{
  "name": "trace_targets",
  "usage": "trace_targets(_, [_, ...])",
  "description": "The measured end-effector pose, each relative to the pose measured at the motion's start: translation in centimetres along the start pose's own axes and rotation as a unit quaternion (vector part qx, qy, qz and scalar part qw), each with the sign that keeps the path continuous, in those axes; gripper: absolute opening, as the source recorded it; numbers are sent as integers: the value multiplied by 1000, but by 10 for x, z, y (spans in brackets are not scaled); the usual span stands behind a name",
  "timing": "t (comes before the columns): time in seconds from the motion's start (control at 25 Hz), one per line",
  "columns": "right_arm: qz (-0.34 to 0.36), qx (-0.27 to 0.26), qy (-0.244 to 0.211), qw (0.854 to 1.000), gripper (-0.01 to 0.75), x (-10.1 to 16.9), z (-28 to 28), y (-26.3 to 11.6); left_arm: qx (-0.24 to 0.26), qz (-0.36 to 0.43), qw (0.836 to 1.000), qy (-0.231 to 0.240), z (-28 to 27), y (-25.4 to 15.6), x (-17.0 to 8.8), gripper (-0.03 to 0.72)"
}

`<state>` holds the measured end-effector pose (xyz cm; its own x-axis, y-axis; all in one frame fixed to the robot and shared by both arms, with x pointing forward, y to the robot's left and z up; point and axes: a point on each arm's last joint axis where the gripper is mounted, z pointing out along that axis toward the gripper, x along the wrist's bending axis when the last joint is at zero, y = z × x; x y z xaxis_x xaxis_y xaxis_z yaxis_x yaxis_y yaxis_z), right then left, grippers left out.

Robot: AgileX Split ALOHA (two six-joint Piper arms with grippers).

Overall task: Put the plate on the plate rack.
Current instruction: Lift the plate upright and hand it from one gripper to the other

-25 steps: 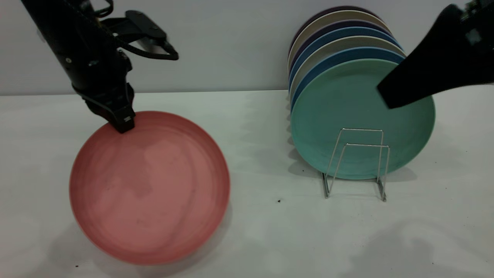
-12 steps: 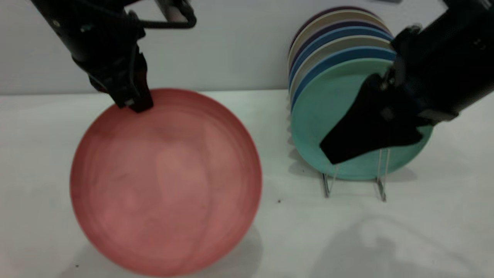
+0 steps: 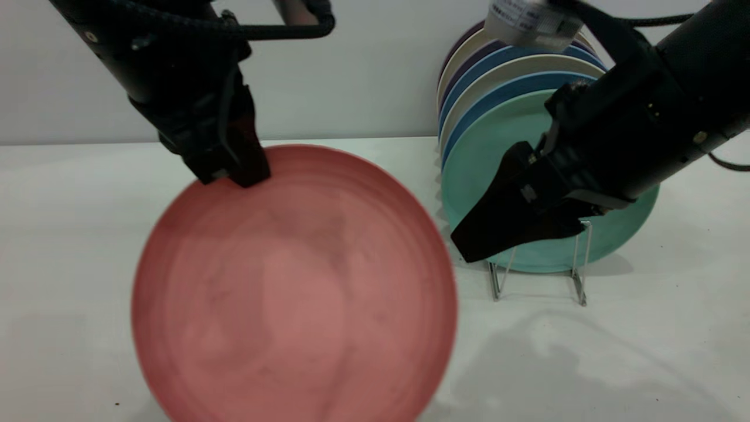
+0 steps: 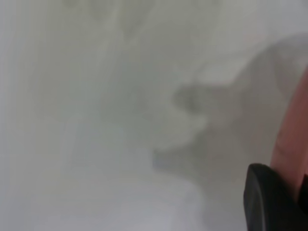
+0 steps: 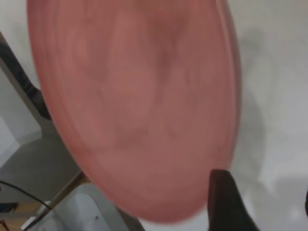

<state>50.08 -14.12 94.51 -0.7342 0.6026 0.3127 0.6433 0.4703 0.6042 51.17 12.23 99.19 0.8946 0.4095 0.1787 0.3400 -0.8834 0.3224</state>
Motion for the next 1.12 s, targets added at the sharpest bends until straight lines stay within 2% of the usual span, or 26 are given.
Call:
trace_targets(0.36, [17,-1,11,1000,413,-7,16,-5,-27,5,999,-36,1,9,-14,17])
trace_targets(0.6, [34,-5,42,999,400,-10,31,-10,-32,10,999,-40,1,10,-15,17])
trace_targets(0.68, [35,-8,45,998,356,-10,33,-10,-32,11,999,-40,1,10,-15,18])
trace_targets(0.76, [34,-9,49,998,277,-10,35,-11,-32,11,999,-40,1,10,-15,21])
trace_targets(0.88, [23,-10,54,998,97,-10,36,-10,-34,10,999,-39,1,10,-15,25])
trace_targets(0.96, [13,-9,59,998,61,-8,36,-10,-35,12,999,-36,1,11,-15,25])
trace_targets(1.12, [10,-8,60,998,61,-7,37,-10,-33,13,999,-34,1,10,-14,27])
